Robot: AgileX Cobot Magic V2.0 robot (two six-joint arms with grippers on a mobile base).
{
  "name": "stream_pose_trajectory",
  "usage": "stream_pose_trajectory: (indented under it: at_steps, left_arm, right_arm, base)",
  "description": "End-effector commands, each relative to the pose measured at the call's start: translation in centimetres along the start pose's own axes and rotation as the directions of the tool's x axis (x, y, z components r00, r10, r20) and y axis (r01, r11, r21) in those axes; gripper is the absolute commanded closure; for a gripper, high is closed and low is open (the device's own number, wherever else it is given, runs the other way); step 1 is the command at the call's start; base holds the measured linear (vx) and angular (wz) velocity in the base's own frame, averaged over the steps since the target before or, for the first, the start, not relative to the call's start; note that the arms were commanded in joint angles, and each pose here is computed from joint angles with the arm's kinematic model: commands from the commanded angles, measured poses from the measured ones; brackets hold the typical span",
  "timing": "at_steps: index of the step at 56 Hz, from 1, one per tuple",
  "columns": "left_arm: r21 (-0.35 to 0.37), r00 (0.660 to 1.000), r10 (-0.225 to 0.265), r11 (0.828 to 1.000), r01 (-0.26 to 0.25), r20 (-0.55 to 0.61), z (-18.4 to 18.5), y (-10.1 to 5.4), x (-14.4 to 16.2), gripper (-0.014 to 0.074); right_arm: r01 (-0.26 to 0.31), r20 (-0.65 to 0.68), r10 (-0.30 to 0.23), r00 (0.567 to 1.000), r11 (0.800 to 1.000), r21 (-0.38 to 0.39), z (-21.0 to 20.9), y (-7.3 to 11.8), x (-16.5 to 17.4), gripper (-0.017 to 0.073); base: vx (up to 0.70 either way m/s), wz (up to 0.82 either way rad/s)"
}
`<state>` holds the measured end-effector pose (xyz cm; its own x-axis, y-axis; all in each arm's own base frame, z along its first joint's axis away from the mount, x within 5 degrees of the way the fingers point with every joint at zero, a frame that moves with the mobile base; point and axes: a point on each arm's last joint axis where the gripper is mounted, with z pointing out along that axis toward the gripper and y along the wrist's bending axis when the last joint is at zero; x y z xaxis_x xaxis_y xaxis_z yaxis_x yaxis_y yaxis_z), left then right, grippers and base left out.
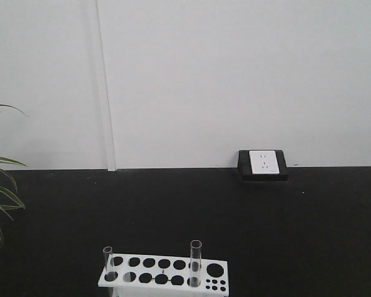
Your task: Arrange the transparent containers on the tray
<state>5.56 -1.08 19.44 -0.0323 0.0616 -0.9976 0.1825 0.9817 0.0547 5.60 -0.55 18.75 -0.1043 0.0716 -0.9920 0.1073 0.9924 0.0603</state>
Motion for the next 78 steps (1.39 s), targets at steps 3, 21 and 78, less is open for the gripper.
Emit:
stream_pose_trajectory:
  at_steps: [3,21,78]
  left_arm:
    - [-0.015,0.998,-0.006,1.000,0.007,0.061,0.0,0.1,0.4,0.0594]
    - [-0.015,0.998,-0.006,1.000,0.007,0.061,0.0,0.1,0.4,0.0594]
    - [-0.018,0.927,-0.110,0.992,0.125,0.359,-1.5,0.7,-5.8,0.0594]
  right_arm:
    - [0.011,0.084,-0.012,0.996,1.000,0.002,0.0,0.0,-0.5,0.0571]
    - [0.011,0.084,-0.012,0.996,1.000,0.002,0.0,0.0,-0.5,0.0571]
    - [0.012,0.547,0.001,0.837,1.000,-0.020,-2.5,0.4,-8.0,0.0571]
  base:
    - [0.00,0.00]
    - [0.00,0.00]
    - [0.00,0.00]
